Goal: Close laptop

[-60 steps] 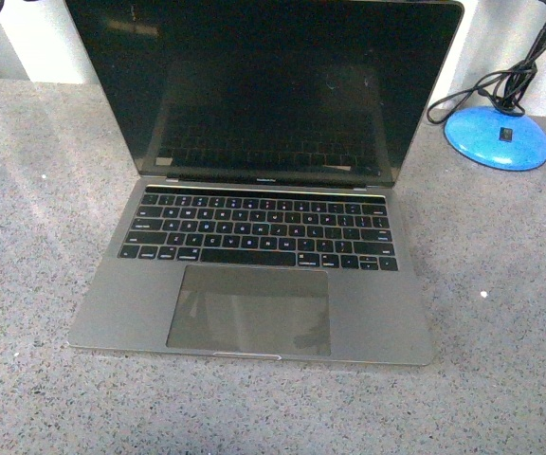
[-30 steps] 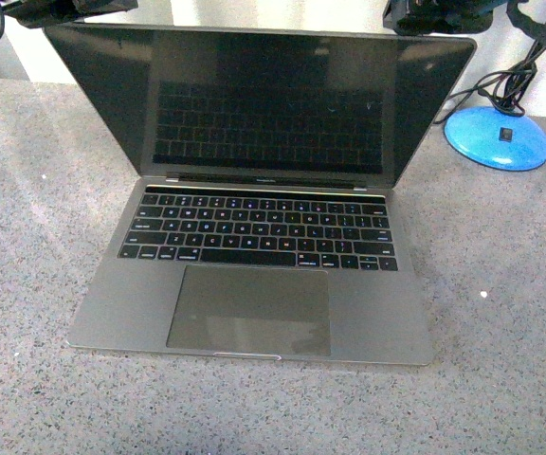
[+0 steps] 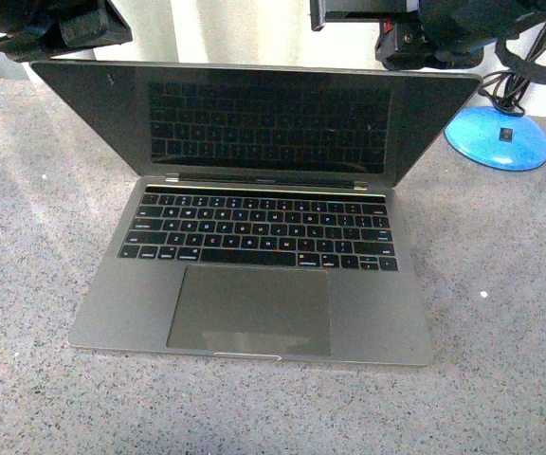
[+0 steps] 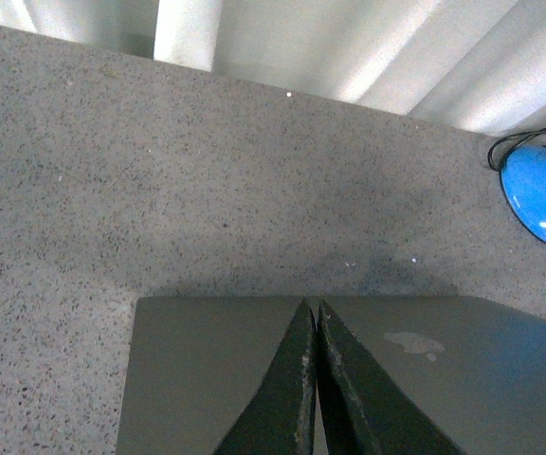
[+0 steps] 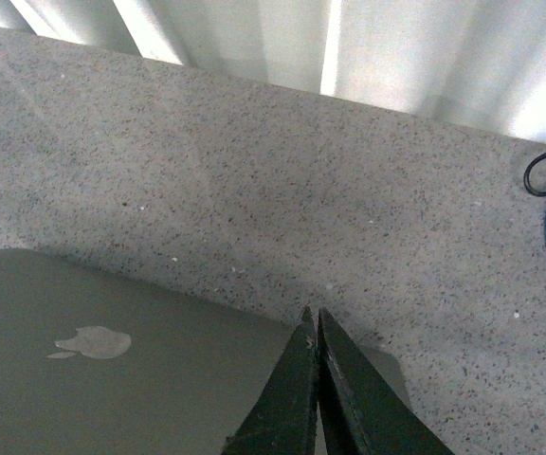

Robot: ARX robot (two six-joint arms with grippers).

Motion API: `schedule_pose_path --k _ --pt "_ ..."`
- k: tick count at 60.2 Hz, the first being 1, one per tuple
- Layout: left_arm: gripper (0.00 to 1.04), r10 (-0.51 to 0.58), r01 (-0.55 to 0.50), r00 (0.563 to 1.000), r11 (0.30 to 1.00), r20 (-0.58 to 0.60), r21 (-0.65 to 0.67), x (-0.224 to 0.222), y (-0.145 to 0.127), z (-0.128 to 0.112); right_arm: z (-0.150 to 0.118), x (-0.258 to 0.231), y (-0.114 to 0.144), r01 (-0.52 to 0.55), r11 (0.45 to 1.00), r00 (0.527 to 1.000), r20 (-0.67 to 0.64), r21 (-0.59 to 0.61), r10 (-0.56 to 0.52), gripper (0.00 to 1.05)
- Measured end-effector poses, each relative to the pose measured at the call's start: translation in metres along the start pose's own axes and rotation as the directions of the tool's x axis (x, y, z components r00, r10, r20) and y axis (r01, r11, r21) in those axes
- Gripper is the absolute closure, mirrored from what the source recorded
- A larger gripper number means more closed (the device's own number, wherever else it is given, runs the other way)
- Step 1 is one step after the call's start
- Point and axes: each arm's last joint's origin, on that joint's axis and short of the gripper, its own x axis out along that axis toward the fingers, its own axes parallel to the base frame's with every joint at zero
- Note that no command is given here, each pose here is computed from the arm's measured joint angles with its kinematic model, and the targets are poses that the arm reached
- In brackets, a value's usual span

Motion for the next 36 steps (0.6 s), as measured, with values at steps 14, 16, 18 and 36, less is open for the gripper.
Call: schedule_pose_path --k 14,16,18,36 --pt "1.01 0.011 -0.011 0.998 1.0 -0.062 -0.007 0.0 0.003 -0.011 -0.011 0.001 -0.001 0.018 0.998 0.999 -0.041 0.053 -0.015 1.04" --pt "1.01 0.012 -0.013 0.998 1.0 -0.066 -0.008 0.0 0.003 -0.012 -0.013 0.001 -0.003 0.021 0.998 0.999 -0.047 0.062 -0.018 1.04" --pt "1.01 0.015 -0.016 0.997 1.0 -0.075 -0.01 0.001 0.004 -0.013 -0.015 0.001 -0.004 0.025 0.997 0.998 -0.051 0.072 -0.022 1.04" --pt "1.01 0.038 -0.046 0.987 0.998 -0.159 -0.05 0.007 0.012 -0.032 -0.034 0.001 -0.01 0.069 0.982 0.992 -0.12 0.177 -0.048 1.04"
